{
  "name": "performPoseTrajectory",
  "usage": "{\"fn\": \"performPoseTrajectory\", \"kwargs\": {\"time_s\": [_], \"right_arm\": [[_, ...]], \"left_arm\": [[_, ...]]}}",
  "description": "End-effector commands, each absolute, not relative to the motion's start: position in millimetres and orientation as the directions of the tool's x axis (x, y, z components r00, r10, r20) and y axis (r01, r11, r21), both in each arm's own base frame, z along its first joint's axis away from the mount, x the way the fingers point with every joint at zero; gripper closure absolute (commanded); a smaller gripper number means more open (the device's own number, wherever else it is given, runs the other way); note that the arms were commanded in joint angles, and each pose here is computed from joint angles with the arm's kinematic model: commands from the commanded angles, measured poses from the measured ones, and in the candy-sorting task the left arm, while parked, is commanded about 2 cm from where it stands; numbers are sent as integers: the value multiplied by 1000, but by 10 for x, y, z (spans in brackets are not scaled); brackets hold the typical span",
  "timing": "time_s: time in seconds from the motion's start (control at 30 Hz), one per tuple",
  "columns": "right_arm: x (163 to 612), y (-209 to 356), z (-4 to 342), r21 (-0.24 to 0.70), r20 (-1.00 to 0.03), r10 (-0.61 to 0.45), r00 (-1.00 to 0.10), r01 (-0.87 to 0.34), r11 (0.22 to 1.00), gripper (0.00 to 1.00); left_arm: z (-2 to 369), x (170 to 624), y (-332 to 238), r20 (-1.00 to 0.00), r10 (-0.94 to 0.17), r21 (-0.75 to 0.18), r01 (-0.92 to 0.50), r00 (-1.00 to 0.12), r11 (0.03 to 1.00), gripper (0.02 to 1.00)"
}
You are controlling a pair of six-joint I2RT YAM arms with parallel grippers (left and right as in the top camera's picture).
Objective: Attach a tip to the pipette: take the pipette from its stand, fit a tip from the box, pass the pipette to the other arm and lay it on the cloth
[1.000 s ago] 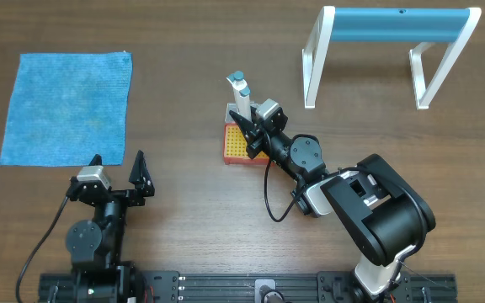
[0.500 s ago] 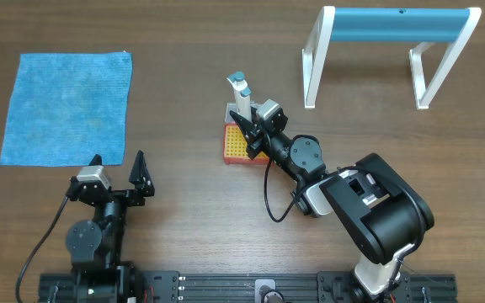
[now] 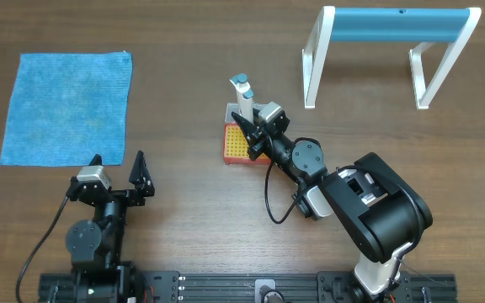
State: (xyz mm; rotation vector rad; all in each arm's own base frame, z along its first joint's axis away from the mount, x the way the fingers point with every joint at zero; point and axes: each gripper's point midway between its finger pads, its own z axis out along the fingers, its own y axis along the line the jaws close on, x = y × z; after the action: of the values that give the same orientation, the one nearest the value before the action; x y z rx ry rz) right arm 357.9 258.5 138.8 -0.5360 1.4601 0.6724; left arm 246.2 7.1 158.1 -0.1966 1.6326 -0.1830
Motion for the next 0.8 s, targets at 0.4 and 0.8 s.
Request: {"fn": "performPoseTrajectory", "kwargs": {"time_s": [0.4, 0.8], "right_arm": [[3432, 2493, 588, 114, -975, -51, -217, -680, 724, 921], [3504, 2531, 915, 88, -993, 6, -121, -689, 719, 921]], "left_arm": [[1572, 2458, 53, -971, -229, -229, -8, -72, 973, 91], [1573, 2458, 53, -971, -229, -229, -8, -71, 973, 91]]}}
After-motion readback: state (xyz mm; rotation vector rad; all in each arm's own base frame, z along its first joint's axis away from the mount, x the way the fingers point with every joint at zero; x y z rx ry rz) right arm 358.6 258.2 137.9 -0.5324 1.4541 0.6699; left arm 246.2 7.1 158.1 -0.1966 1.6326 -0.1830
